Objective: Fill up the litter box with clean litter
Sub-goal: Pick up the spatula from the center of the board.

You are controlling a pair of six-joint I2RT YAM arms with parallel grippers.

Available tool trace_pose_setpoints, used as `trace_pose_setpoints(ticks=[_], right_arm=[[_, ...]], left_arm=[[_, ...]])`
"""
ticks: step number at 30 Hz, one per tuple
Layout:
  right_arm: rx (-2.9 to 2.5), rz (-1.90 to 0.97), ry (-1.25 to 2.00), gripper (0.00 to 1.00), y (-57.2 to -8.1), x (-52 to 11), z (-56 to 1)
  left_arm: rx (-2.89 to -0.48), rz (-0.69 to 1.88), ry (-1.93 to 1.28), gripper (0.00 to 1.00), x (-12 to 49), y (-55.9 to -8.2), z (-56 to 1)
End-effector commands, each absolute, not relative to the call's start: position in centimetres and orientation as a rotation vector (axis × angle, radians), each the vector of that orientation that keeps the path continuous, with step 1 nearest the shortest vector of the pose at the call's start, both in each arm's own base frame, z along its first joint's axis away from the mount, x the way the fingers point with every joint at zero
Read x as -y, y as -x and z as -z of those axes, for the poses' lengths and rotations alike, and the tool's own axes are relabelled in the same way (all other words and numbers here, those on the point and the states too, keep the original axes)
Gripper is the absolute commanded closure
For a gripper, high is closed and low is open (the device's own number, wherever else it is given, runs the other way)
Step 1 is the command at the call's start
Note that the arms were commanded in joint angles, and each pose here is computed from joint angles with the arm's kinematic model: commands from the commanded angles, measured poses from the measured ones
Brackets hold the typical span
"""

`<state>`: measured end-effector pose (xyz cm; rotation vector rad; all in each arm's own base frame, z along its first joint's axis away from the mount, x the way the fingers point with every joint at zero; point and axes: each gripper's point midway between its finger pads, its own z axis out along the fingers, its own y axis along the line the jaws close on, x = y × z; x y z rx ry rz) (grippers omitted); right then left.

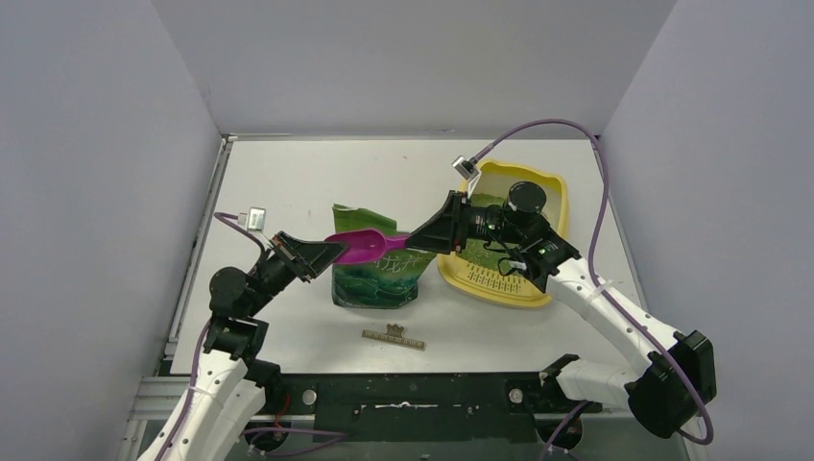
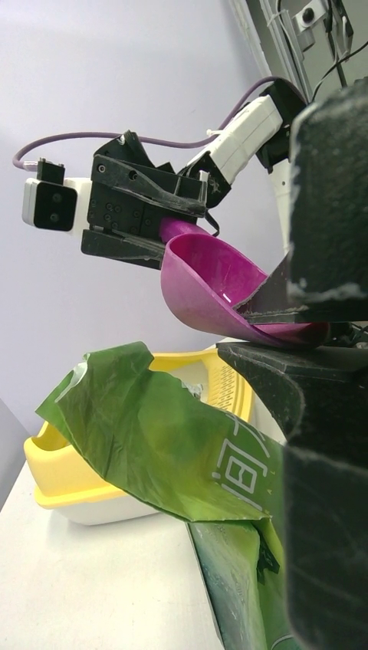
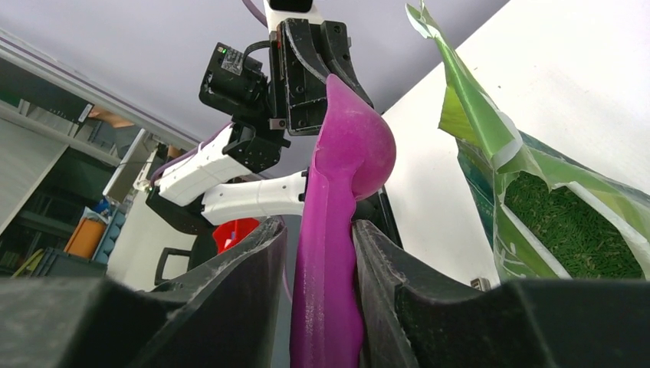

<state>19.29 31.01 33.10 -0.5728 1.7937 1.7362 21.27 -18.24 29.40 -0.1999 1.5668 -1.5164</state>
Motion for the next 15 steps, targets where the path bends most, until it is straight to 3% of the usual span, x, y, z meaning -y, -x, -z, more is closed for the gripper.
trace_pose_setpoints(ticks=[1, 4, 9, 15], right_arm=[[-1.679, -1.713, 0.658, 0.65, -18.80, -31.35, -35.86], [-1.680, -1.697, 0.662, 0.72, -18.90, -31.32, -35.76], [-1.672, -1.693, 0.683, 0.96, -18.75, -31.31, -35.95], [-1.658, -1.697, 0.702, 0.99, -18.35, -31.13, -36.25]], left_arm=[[-1.479, 1.501, 0.138, 1.00, 18.09, -21.24, -31.49], [-1.487, 1.503, 0.138, 1.00, 18.14, -21.25, -31.40], [-1.502, 1.506, 0.131, 1.00, 18.30, -21.21, -31.14], [-1.521, 1.506, 0.125, 1.00, 18.48, -21.36, -30.84]])
